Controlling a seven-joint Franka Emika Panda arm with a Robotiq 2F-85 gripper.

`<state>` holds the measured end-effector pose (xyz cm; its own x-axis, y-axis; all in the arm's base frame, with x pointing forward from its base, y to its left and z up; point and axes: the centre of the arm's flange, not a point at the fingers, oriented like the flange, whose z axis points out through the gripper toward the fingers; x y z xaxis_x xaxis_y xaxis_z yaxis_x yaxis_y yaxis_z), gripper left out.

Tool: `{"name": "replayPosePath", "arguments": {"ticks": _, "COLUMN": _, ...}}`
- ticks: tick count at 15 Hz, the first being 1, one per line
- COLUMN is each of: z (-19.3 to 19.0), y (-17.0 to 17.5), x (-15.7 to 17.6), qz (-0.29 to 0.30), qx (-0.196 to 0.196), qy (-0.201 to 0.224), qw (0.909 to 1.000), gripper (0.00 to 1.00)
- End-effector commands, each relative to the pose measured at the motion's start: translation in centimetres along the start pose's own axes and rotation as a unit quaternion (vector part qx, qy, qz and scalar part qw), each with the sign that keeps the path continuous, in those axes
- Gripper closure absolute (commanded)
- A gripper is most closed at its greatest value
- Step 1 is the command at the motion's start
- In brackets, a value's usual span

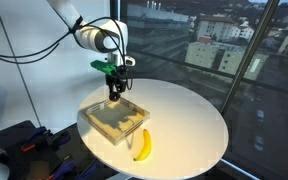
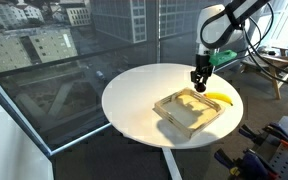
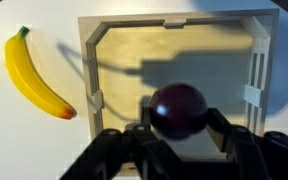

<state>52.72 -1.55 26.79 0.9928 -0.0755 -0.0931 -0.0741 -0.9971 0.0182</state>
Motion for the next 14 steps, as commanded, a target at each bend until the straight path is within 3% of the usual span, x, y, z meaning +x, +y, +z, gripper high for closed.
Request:
{"name": "replayPosePath", "arguments": {"ticks": 1, "z": -1.6, "y": 0.9, "x": -1.2, "qz": 0.005, "qx": -0.001, "qy": -0.002, "qw": 1.0000, "gripper": 0.66}}
{"name": "replayPosePath", "arguments": {"ticks": 14, "z": -2.9, "y": 2.8, "x": -1.7, "qz": 0.017, "qx": 0.001, "qy": 0.036, "qw": 0.9992, "gripper": 0.66}}
